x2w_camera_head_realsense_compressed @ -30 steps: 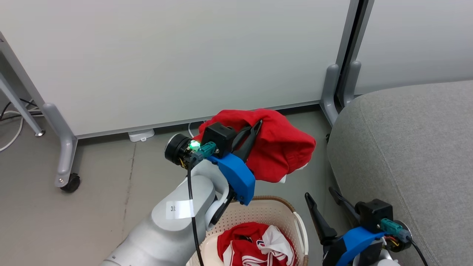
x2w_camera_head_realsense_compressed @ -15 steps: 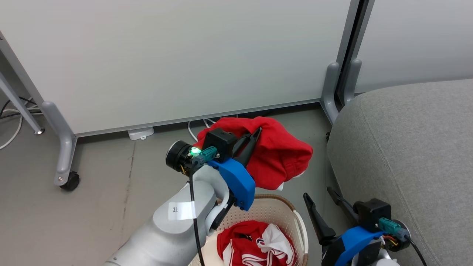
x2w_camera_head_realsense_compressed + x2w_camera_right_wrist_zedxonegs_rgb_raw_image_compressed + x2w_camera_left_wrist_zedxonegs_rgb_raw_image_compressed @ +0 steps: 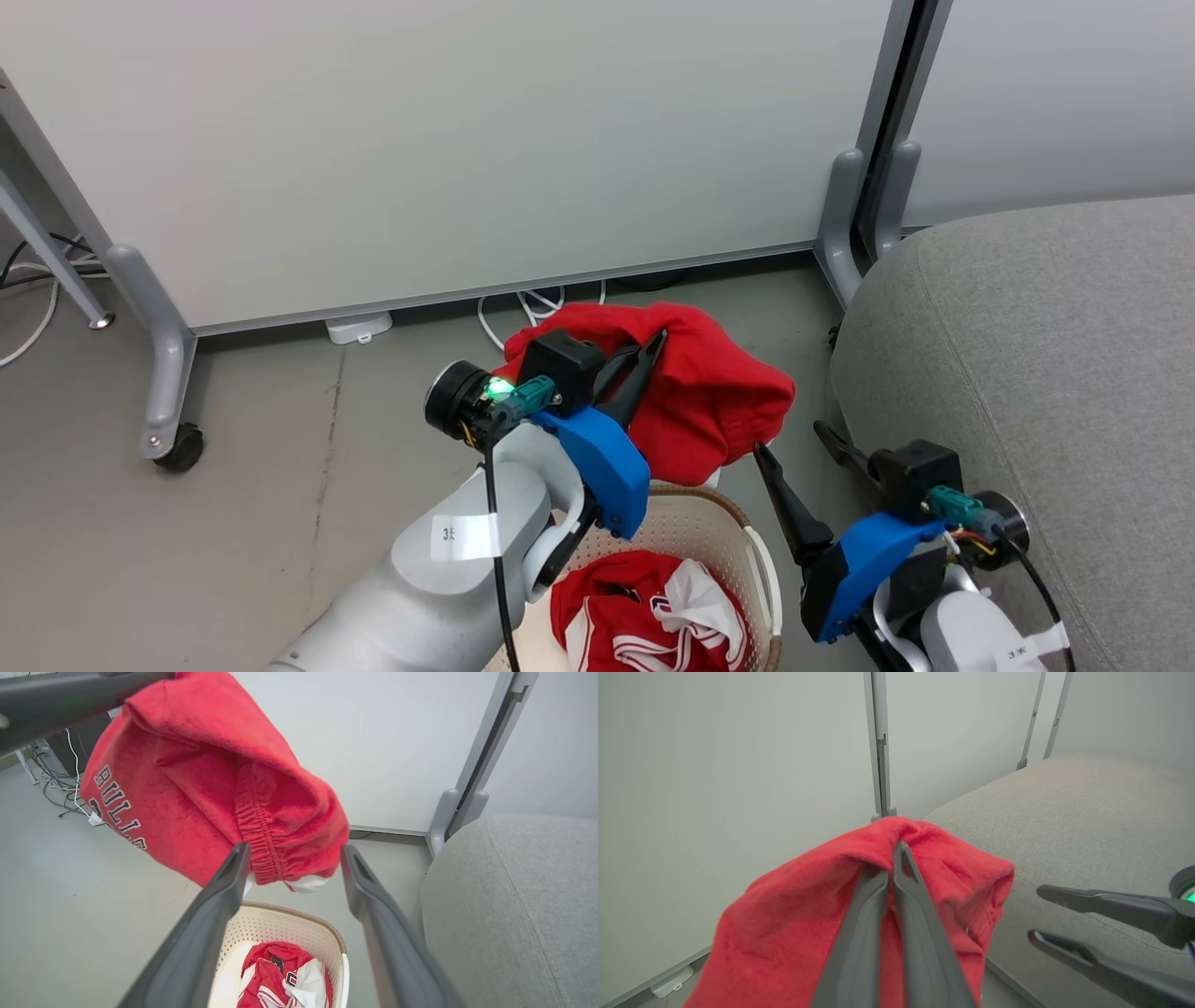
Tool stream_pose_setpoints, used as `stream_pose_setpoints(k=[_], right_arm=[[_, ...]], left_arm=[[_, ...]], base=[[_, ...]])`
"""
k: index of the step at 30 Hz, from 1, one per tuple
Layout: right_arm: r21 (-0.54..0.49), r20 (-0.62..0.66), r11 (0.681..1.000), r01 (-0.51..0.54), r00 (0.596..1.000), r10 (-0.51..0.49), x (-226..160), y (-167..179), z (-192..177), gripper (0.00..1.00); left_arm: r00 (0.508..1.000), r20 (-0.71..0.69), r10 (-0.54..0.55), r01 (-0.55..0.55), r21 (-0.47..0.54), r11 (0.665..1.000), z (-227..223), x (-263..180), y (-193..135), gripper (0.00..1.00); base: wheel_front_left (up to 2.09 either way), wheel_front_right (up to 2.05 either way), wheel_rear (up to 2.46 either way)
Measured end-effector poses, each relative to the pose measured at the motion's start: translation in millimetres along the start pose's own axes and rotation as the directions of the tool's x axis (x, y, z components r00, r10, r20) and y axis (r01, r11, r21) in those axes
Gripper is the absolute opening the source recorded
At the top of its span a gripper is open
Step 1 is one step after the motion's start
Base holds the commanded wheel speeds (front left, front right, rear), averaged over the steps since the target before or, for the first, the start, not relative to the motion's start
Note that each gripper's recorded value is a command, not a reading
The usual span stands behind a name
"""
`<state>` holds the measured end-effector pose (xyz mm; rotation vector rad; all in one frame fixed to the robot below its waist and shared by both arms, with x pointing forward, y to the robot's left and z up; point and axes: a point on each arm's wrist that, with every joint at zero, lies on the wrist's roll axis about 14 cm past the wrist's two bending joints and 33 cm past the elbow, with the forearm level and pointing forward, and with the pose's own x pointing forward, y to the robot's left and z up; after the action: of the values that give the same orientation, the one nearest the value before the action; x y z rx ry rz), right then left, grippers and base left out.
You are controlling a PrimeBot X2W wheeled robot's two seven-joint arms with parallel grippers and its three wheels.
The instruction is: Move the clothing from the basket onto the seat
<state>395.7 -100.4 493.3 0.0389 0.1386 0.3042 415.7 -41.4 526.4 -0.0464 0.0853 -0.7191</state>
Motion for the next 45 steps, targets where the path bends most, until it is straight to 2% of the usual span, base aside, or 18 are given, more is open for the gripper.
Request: stream_pose_setpoints(k=[13,27,28,29,30,31,45], right_arm=[[-0.08,-0.02,0.996,-0.049,0.999,0.048,30,7,18,1.0],[-0.112,-0.118,0.984,-0.139,0.985,0.126,57,27,9,1.0],[-0.111,-0.124,0.983,-0.143,0.984,0.129,58,28,8,0.74],[-0.109,-0.127,0.983,-0.145,0.983,0.131,58,29,7,0.31],[-0.108,-0.124,0.983,-0.147,0.983,0.133,58,29,7,0.31],[-0.102,-0.12,0.983,-0.149,0.983,0.137,58,31,7,0.0],[-0.068,-0.096,0.986,-0.153,0.985,0.146,53,32,6,0.0]], left_arm=[[1.0,-0.014,-0.008,0.008,-0.005,1.0,-6,-2,-1,0.0],[0.999,-0.024,-0.031,0.03,-0.018,0.999,-11,-5,-7,0.0],[0.999,-0.022,-0.032,0.032,-0.016,0.999,-11,-6,-8,0.0],[0.999,-0.02,-0.033,0.033,-0.015,0.999,-10,-6,-8,0.0],[0.999,-0.017,-0.034,0.033,-0.014,0.999,-8,-7,-9,0.0],[0.999,-0.015,-0.033,0.033,-0.015,0.999,-7,-7,-9,0.0],[1.0,-0.012,-0.029,0.029,-0.013,1.0,-5,-6,-10,0.0]], base=[[0.0,0.0,0.0],[0.0,0.0,0.0],[0.0,0.0,0.0],[0.0,0.0,0.0],[0.0,0.0,0.0],[0.0,0.0,0.0],[0.0,0.0,0.0]])
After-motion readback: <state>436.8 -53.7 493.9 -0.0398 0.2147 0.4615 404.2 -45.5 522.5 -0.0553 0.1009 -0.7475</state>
